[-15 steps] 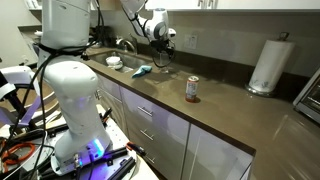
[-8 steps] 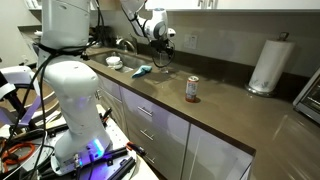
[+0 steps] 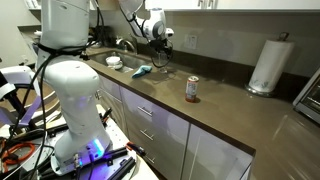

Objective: Slide the glass forward

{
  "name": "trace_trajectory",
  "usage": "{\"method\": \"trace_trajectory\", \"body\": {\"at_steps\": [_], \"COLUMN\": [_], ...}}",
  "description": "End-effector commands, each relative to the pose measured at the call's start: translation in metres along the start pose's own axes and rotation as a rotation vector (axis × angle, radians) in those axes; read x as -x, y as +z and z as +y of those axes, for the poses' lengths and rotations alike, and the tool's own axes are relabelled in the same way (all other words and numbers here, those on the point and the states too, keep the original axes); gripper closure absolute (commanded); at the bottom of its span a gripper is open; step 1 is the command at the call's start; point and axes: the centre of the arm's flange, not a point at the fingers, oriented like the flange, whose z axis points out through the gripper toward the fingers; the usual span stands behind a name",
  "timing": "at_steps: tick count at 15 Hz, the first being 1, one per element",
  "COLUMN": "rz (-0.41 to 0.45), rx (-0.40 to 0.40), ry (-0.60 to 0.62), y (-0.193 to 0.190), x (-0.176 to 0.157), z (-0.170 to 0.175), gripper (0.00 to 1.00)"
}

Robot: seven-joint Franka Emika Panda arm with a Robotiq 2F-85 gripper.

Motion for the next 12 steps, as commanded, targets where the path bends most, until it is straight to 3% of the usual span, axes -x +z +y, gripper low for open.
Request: {"method": "trace_trajectory", "body": {"at_steps": [1,4,5,7,12], "rz": [-0.034,-0.037,-0.039,-0.044,-0.067], "rx": [0.025,0.030,0.030,0.035,0.034], "ry": [0.026,0.040,0.045,0.059,0.084], "y": [-0.001,-0.001,-0.001,-0.002,-0.004], "x": [0.008,0.011,0.013,0.016,0.021], "z": [-0.014,-0.021,-0.024,-0.029,-0.036], "gripper": [0.31,0.29,0.37,0.31,0.32]}}
